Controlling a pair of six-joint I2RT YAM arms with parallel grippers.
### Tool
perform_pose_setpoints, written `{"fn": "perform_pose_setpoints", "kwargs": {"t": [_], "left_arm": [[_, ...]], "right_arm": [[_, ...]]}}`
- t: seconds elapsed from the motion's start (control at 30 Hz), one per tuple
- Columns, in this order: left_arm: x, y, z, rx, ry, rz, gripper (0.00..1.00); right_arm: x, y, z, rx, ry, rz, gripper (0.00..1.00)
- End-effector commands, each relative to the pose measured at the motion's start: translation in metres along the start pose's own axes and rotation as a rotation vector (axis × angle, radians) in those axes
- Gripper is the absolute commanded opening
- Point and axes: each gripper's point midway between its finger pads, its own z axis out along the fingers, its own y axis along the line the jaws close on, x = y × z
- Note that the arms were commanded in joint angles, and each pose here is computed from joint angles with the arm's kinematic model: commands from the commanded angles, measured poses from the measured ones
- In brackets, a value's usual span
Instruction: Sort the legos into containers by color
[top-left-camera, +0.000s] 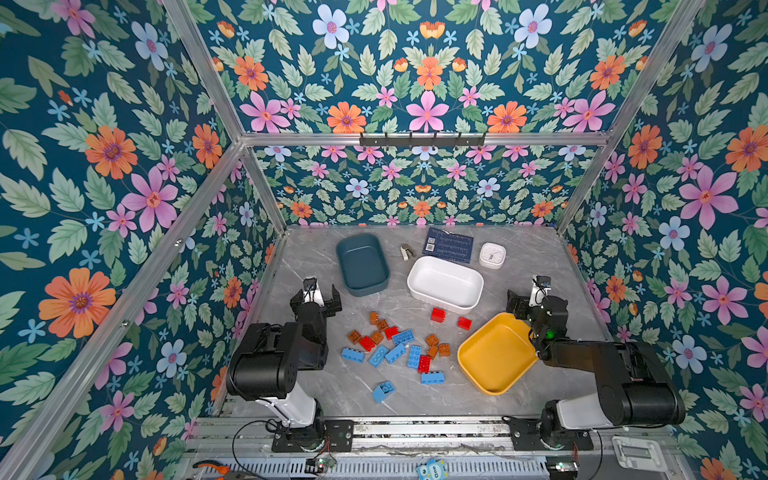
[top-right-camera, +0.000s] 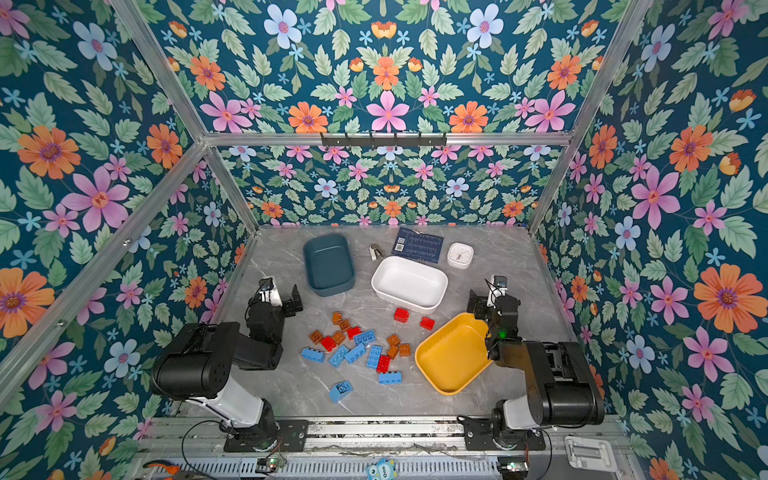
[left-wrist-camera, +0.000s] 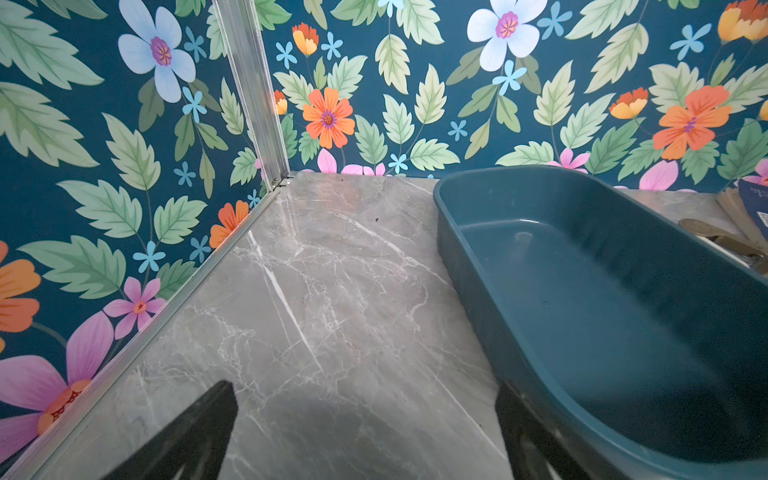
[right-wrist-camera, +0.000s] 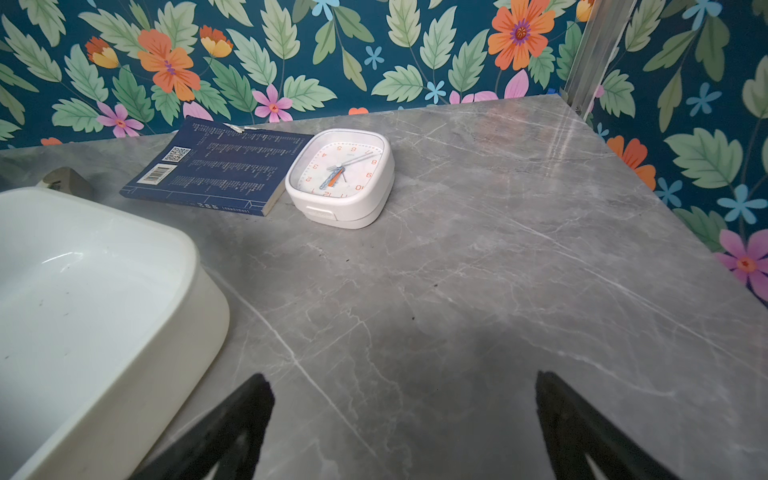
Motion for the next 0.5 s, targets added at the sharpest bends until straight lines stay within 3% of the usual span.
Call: {"fn": "perform_pose_setpoints", "kwargs": {"t": [0.0,0.23,0.47], "left_arm": [[-0.002,0.0,0.0,-0.001,-0.007,-0.002,1.0],[-0.006,0.001,-0.003,-0.005,-0.02,-0.004,1.0],[-0.037,0.004,-0.012,-0.013,-0.016,-0.013,1.0]], "right_arm": [[0.001,-0.001,0.0,0.005,0.005,0.001,0.99],[-0.004,0.002,-0.001,-0.009,-0.009,-0.009,0.99],[-0.028,0.011,-0.02,-0.056,-0.015,-0.026,0.99]]}}
